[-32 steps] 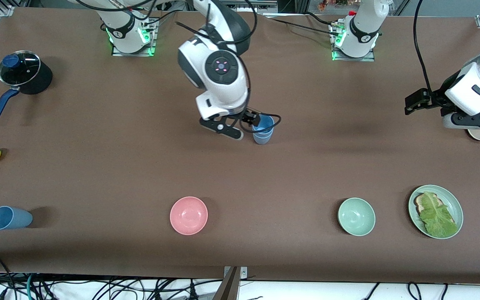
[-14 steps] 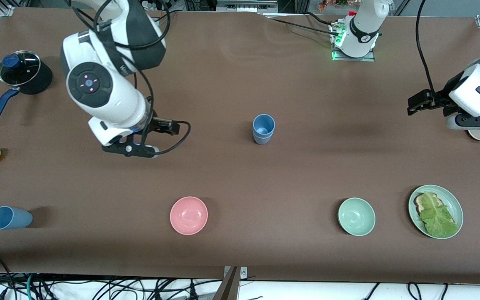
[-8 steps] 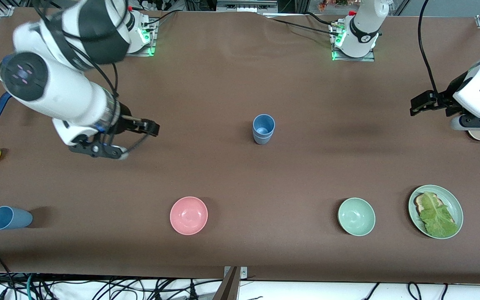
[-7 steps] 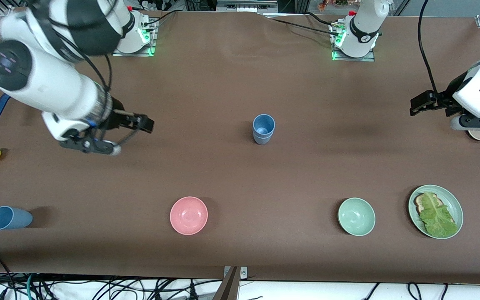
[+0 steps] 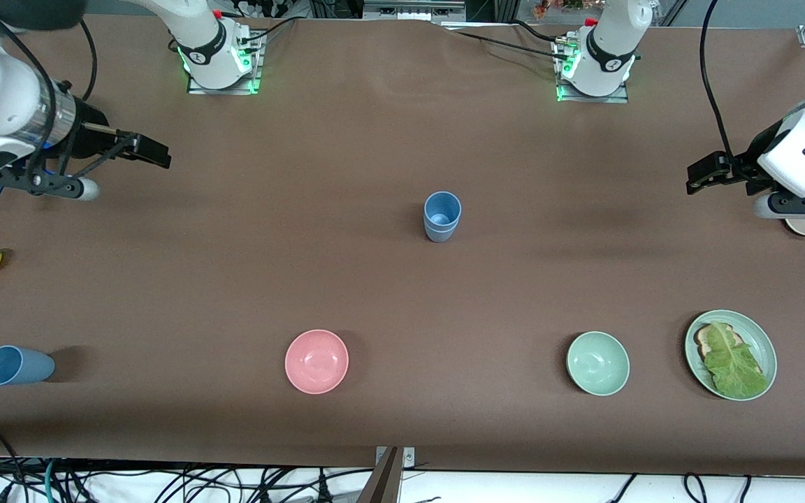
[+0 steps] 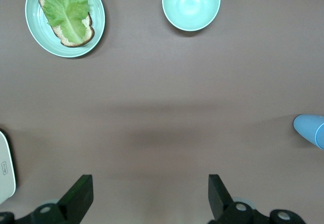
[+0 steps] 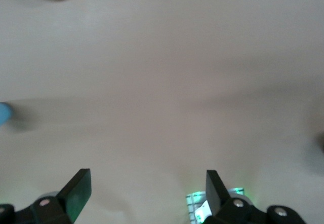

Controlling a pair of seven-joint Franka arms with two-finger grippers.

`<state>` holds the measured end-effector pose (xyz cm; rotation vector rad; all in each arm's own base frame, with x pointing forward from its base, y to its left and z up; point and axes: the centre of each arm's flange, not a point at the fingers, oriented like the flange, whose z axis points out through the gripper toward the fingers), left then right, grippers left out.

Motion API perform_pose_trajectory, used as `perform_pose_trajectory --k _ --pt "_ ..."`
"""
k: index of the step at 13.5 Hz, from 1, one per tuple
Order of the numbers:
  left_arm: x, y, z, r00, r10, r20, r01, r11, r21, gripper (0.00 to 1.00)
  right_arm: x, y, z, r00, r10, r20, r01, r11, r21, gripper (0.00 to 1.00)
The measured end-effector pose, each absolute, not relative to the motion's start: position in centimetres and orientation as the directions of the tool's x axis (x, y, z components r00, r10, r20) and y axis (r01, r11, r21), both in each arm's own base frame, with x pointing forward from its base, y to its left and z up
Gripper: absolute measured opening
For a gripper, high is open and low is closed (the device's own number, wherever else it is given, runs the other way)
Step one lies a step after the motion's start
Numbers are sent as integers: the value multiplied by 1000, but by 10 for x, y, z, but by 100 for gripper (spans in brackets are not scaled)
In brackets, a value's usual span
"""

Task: Stack blue cups with both arms

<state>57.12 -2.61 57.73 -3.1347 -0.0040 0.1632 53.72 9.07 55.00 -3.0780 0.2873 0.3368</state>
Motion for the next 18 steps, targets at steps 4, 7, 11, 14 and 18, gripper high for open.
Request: perform_pose_trajectory --k 4,7,11,14,18 --pt "571 -26 577 995 3 -104 2 -1000 -3 100 513 72 557 967 -170 -188 -177 -984 -20 100" --pt "571 -26 577 995 3 -104 2 -1000 -3 100 511 69 565 971 -169 -170 -172 -985 -3 100" --pt "571 -26 577 995 2 -104 2 -1000 -3 100 515 72 559 974 -163 -158 -161 -987 22 100" --pt "571 -27 577 995 2 -104 2 -1000 -3 100 518 66 557 976 -155 -154 -151 -988 38 100" --pt "571 -27 577 995 1 -104 1 -1000 -3 100 521 37 568 983 -118 -143 -115 -993 27 100"
